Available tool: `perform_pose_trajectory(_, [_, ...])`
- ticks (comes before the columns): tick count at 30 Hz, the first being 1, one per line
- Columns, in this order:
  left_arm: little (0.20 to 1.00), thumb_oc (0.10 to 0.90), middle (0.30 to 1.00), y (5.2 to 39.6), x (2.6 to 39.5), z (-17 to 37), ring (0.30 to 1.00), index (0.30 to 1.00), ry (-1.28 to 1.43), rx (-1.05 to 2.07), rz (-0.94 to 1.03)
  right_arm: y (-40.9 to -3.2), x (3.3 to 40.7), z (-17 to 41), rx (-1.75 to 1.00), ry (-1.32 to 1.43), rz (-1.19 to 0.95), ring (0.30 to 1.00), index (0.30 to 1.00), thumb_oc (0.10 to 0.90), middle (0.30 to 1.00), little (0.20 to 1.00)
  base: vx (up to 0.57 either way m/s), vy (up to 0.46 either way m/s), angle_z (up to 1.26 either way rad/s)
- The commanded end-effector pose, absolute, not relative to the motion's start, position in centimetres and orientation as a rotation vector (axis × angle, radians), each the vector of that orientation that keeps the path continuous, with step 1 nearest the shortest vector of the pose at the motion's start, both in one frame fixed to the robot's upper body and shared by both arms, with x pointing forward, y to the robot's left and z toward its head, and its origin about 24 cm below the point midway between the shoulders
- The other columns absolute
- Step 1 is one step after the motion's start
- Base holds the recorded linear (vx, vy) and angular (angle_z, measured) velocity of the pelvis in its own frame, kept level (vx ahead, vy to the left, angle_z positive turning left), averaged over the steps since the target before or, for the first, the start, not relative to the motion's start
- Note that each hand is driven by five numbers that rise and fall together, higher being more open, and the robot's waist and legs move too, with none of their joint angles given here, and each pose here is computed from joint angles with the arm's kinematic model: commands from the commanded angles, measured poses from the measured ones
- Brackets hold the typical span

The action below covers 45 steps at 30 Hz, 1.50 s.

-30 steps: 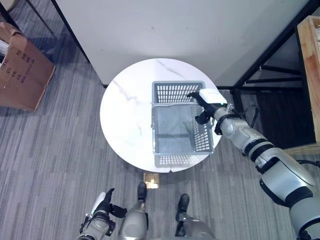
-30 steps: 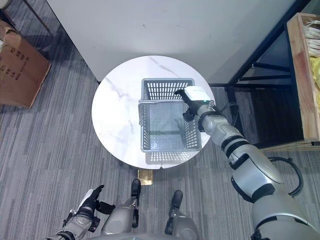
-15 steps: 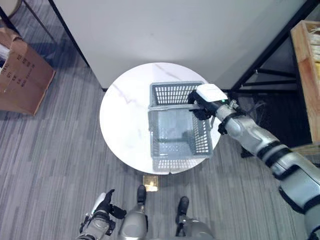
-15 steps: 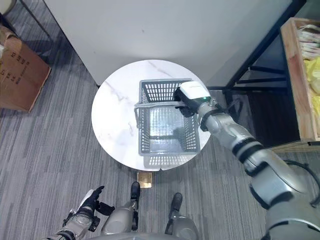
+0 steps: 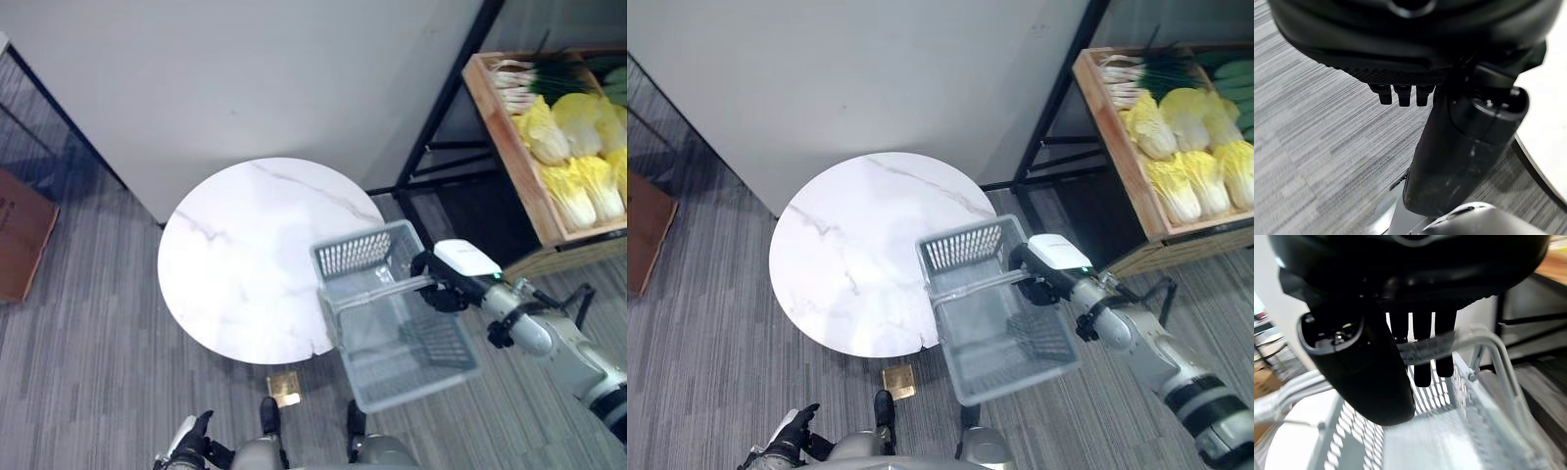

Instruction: Get the vegetables into the basket

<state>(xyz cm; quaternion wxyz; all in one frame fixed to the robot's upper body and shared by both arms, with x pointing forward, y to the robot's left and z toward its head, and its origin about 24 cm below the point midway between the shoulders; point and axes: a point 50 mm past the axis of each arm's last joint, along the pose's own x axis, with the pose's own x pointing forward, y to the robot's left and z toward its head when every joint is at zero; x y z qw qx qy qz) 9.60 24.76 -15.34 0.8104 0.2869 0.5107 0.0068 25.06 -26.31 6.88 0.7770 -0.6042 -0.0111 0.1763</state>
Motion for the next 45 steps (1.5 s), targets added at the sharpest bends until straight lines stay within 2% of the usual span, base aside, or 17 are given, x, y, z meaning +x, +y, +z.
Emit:
perform_pose_trajectory(1, [1.0,0.9,1.0,25.3,9.4,-15.3,1.0,1.0,1.095,0.657,-0.005,-24.9,26.6,13.4,-1.22,-0.365,0.213,0.3,0.3,0.4,0.3,0.3,-0.02,0.098,-0.33])
perform_pose_trajectory(5, [1.0,0.9,1.0,25.3,10.4,-15.0,1.0,1.0,1.059,0.674,-0.013,-26.3,25.1,11.6,-1.196,-0.289,0.169,0.3,0.3,0.4,0.3,0.3,-0.08,0.143,-0.24])
perform_pose_trajectory(9, [1.0,0.9,1.0,26.3,12.0,-14.2,1.0,1.0,1.003,0.707,0.022,-26.5,25.3,11.5,-1.23,-0.289,0.136,0.3,0.3,0.4,0.3,0.3,-0.22,0.076,-0.53])
perform_pose_trajectory(15, [1.0,0.9,1.0,27.8,10.6,-14.0,1.0,1.0,1.031,0.707,0.046,-25.9,26.6,11.6,-1.189,-0.301,0.127,0.3,0.3,0.4,0.3,0.3,-0.21,0.105,-1.71])
perform_pose_trajectory(22, [1.0,0.9,1.0,26.8,10.2,-14.5,1.0,1.0,1.05,0.679,0.011,-25.8,25.9,11.7,-1.187,-0.307,0.138,0.3,0.3,0.4,0.3,0.3,-0.01,-0.126,-0.89])
perform_pose_trajectory(29, [1.0,0.9,1.0,25.4,11.1,-14.6,1.0,1.0,1.015,0.664,-0.033,-28.4,24.1,11.6,-1.206,-0.253,0.034,0.3,0.3,0.4,0.3,0.3,0.03,-0.183,-0.22])
perform_pose_trajectory(32, [1.0,0.9,1.0,25.7,11.5,-14.4,1.0,1.0,1.004,0.629,0.017,-29.4,23.6,11.8,-1.224,-0.234,-0.006,0.3,0.3,0.4,0.3,0.3,0.09,-0.298,-0.15])
perform_pose_trajectory(37, [1.0,0.9,1.0,25.4,11.4,-14.5,1.0,1.0,0.994,0.579,0.068,-30.0,24.3,11.4,-1.221,-0.211,-0.026,0.3,0.3,0.4,0.3,0.3,0.06,-0.039,-0.88])
perform_pose_trajectory(45, [1.0,0.9,1.0,25.0,11.4,-14.6,1.0,1.0,1.003,0.583,0.034,-29.8,24.8,11.0,-1.171,-0.199,-0.041,0.3,0.3,0.4,0.3,0.3,0.17,0.153,-0.85])
